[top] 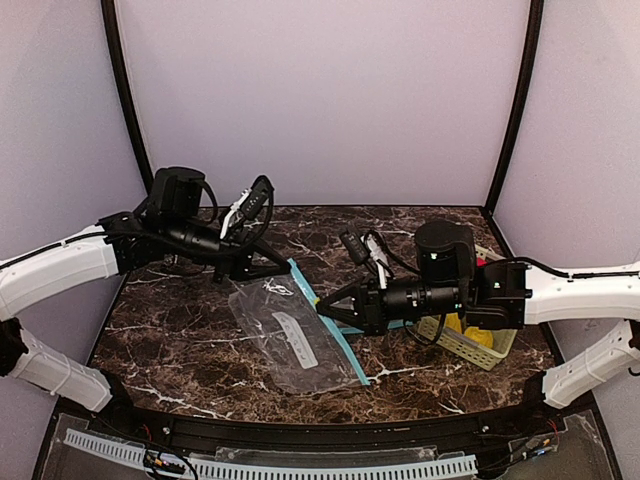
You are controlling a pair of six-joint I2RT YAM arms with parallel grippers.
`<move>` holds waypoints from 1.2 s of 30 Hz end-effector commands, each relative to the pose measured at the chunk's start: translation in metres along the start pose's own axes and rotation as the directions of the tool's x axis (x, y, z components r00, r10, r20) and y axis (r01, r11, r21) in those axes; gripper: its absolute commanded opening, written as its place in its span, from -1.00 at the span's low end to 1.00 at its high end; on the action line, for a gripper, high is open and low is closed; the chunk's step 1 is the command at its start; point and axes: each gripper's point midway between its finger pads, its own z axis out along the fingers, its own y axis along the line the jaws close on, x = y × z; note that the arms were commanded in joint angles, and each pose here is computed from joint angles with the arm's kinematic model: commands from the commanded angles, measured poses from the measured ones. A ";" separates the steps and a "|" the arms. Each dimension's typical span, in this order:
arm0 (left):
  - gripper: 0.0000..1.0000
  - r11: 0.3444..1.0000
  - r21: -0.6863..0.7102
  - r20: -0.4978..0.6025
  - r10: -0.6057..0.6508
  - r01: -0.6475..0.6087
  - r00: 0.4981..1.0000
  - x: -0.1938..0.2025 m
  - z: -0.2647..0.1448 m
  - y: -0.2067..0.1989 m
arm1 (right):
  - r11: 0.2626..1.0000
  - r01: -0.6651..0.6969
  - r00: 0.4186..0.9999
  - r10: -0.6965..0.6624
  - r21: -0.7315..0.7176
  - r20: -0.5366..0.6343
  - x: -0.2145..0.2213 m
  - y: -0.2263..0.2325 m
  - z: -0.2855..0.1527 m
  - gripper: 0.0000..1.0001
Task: Place the food in the zip-top bag and seal the zipper
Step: Unzip the zipper from the zipper food storage bag.
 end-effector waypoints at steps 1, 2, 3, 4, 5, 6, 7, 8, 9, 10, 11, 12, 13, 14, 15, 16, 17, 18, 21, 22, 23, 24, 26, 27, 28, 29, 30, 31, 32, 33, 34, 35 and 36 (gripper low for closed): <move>-0.99 0.996 -0.063 0.070 0.063 -0.058 0.996 -0.019 -0.015 0.003 | 1.000 -0.024 0.997 0.024 -0.002 -0.068 0.022 -0.003 0.004 -1.00; -0.99 0.996 -0.066 0.070 0.062 -0.058 0.996 -0.018 -0.016 0.003 | 1.000 -0.024 0.997 0.024 -0.001 -0.068 0.022 -0.004 0.004 -1.00; -0.99 0.995 -0.074 0.074 0.065 -0.059 0.995 -0.019 -0.017 0.004 | 1.000 -0.023 0.997 0.023 -0.002 -0.069 0.022 -0.003 0.004 -1.00; -0.99 0.995 -0.077 0.074 0.065 -0.059 0.995 -0.019 -0.017 0.004 | 1.000 -0.025 0.997 0.025 -0.002 -0.071 0.023 -0.004 0.005 -1.00; -0.99 0.994 -0.088 0.076 0.066 -0.059 0.995 -0.020 -0.019 0.006 | 1.000 -0.024 0.997 0.024 -0.001 -0.072 0.023 -0.004 0.005 -1.00; -0.99 0.994 -0.091 0.077 0.067 -0.060 0.995 -0.020 -0.019 0.007 | 1.000 -0.025 0.997 0.025 0.000 -0.071 0.023 -0.004 0.005 -1.00; -0.99 0.993 -0.098 0.078 0.067 -0.059 0.995 -0.020 -0.020 0.008 | 1.000 -0.024 0.997 0.024 -0.001 -0.073 0.023 -0.004 0.006 -1.00; -0.99 0.993 -0.101 0.079 0.068 -0.059 0.995 -0.020 -0.020 0.008 | 1.000 -0.025 0.997 0.025 -0.001 -0.074 0.023 -0.004 0.006 -1.00; -0.99 0.992 -0.108 0.081 0.069 -0.060 0.994 -0.021 -0.021 0.009 | 1.000 -0.025 0.997 0.025 -0.001 -0.075 0.023 -0.004 0.006 -1.00; -0.99 0.992 -0.115 0.083 0.071 -0.061 0.994 -0.021 -0.022 0.010 | 1.000 -0.026 0.997 0.025 -0.001 -0.076 0.024 -0.005 0.007 -1.00; -0.99 0.990 -0.128 0.085 0.072 -0.060 0.994 -0.021 -0.023 0.012 | 1.000 -0.026 0.997 0.026 0.001 -0.077 0.024 -0.005 0.007 -1.00; -0.99 0.989 -0.136 0.090 0.075 -0.063 0.993 -0.022 -0.023 0.013 | 1.000 -0.026 0.997 0.026 0.001 -0.078 0.024 -0.005 0.007 -1.00; -0.99 0.987 -0.150 0.094 0.076 -0.062 0.993 -0.022 -0.024 0.014 | 1.000 -0.027 0.996 0.027 0.003 -0.079 0.025 -0.006 0.008 -1.00; -0.99 0.986 -0.156 0.099 0.083 -0.067 0.992 -0.023 -0.025 0.015 | 1.000 -0.027 0.996 0.027 0.002 -0.080 0.025 -0.006 0.008 -1.00; -0.99 0.984 -0.167 0.102 0.082 -0.064 0.991 -0.023 -0.026 0.016 | 1.000 -0.028 0.996 0.028 0.004 -0.081 0.025 -0.006 0.009 -1.00; -0.99 0.983 -0.172 0.107 0.089 -0.070 0.990 -0.024 -0.027 0.016 | 1.000 -0.028 0.996 0.029 0.005 -0.082 0.026 -0.007 0.009 -1.00; -0.99 0.981 -0.181 0.109 0.091 -0.070 0.990 -0.024 -0.028 0.017 | 1.000 -0.029 0.996 0.029 0.006 -0.084 0.026 -0.007 0.010 -1.00; -0.99 0.979 -0.190 0.111 0.093 -0.071 0.989 -0.025 -0.029 0.018 | 1.000 -0.027 0.996 0.027 0.006 -0.084 0.026 -0.007 0.010 -1.00; -0.99 0.975 -0.209 0.116 0.097 -0.072 0.989 -0.026 -0.031 0.020 | 1.000 -0.028 0.996 0.029 0.007 -0.090 0.027 -0.008 0.012 -1.00; -0.99 0.973 -0.219 0.117 0.101 -0.074 0.988 -0.026 -0.032 0.021 | 1.000 -0.029 0.995 0.029 0.007 -0.092 0.028 -0.008 0.012 -1.00; -0.99 0.972 -0.224 0.119 0.103 -0.074 0.988 -0.026 -0.033 0.022 | 1.000 -0.030 0.995 0.031 0.009 -0.093 0.028 -0.009 0.012 -1.00; -0.99 0.969 -0.234 0.122 0.104 -0.074 0.987 -0.027 -0.034 0.022 | 0.999 -0.031 0.995 0.032 0.010 -0.094 0.028 -0.009 0.013 -1.00; -0.99 0.965 -0.251 0.125 0.108 -0.074 0.986 -0.027 -0.036 0.024 | 0.999 -0.031 0.995 0.032 0.011 -0.098 0.030 -0.009 0.013 -1.00; -0.99 0.964 -0.255 0.127 0.109 -0.074 0.986 -0.028 -0.037 0.025 | 0.999 -0.033 0.995 0.034 0.011 -0.098 0.030 -0.009 0.013 -1.00; -0.99 0.962 -0.263 0.130 0.112 -0.074 0.985 -0.028 -0.038 0.026 | 0.999 -0.033 0.995 0.034 0.014 -0.099 0.030 -0.010 0.013 -1.00; -0.99 0.960 -0.269 0.131 0.113 -0.074 0.985 -0.029 -0.039 0.026 | 0.999 -0.033 0.995 0.035 0.015 -0.098 0.030 -0.011 0.013 -1.00; -0.99 0.958 -0.277 0.135 0.116 -0.075 0.984 -0.030 -0.040 0.027 | 0.999 -0.034 0.995 0.035 0.014 -0.098 0.030 -0.010 0.013 -1.00; -0.99 0.957 -0.282 0.136 0.116 -0.074 0.984 -0.030 -0.041 0.028 | 0.999 -0.033 0.994 0.035 0.014 -0.099 0.031 -0.010 0.012 -1.00; -0.99 0.955 -0.289 0.139 0.116 -0.072 0.983 -0.030 -0.042 0.029 | 0.999 -0.034 0.994 0.035 0.016 -0.100 0.031 -0.011 0.013 -1.00; -0.99 0.953 -0.295 0.140 0.116 -0.071 0.983 -0.031 -0.043 0.030 | 0.999 -0.035 0.994 0.037 0.017 -0.099 0.031 -0.011 0.012 -1.00; -0.99 0.952 -0.298 0.140 0.115 -0.069 0.983 -0.030 -0.043 0.030 | 0.999 -0.035 0.994 0.037 0.017 -0.101 0.031 -0.011 0.013 -1.00; -0.99 0.950 -0.304 0.144 0.118 -0.070 0.983 -0.031 -0.044 0.030 | 0.999 -0.035 0.994 0.037 0.016 -0.101 0.031 -0.011 0.013 -1.00; -0.99 0.949 -0.307 0.145 0.118 -0.068 0.982 -0.031 -0.045 0.031 | 0.999 -0.036 0.994 0.038 0.016 -0.102 0.032 -0.011 0.013 -1.00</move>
